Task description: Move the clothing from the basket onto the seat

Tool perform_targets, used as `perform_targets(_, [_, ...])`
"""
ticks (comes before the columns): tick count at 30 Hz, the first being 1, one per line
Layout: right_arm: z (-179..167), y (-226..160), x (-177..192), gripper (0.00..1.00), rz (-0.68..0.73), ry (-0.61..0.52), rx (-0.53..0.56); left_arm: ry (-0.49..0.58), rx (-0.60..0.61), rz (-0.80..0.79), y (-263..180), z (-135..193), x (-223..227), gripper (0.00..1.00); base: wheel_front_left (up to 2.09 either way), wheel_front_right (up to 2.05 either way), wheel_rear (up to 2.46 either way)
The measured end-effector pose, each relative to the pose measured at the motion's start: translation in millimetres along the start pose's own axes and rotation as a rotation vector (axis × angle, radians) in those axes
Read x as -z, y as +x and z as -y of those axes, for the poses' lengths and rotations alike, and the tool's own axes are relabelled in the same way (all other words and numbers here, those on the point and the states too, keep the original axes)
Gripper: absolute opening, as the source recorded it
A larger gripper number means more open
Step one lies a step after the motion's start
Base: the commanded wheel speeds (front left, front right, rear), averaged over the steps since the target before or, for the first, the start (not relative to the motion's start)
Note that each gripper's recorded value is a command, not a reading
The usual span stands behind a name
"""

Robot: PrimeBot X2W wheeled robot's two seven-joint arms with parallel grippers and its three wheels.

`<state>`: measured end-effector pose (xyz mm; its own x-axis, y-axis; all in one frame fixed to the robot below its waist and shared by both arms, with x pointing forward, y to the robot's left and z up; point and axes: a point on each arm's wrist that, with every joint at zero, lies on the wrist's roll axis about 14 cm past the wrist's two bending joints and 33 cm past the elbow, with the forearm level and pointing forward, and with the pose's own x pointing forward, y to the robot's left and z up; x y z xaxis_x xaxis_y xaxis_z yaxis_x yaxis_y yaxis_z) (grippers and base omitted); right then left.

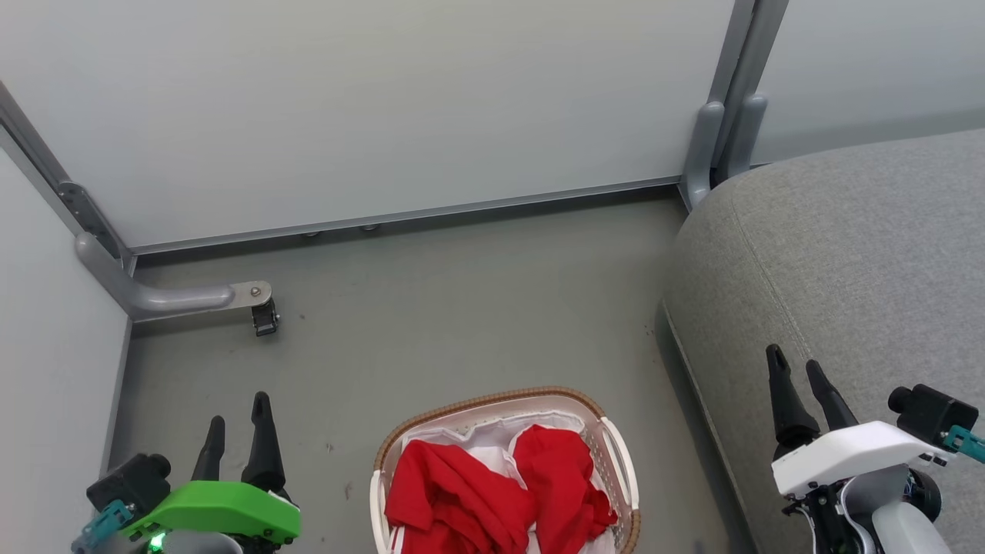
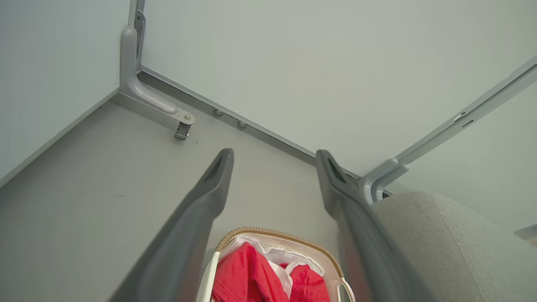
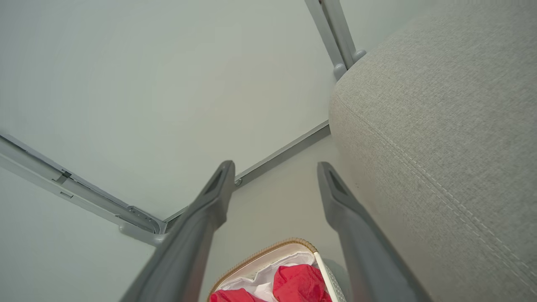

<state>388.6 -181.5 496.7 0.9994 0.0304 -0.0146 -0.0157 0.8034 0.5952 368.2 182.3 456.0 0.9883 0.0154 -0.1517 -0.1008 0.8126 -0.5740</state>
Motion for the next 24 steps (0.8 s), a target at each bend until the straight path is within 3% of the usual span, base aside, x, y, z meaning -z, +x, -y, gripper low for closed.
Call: perform_targets(24, [-9.3,-2.4,8.4,1.0,-0.007,-0.266,-0.054,0.275,0.038,-0.003,-5.8,5.9,9.3,1.0,0.0,0.0,0.0])
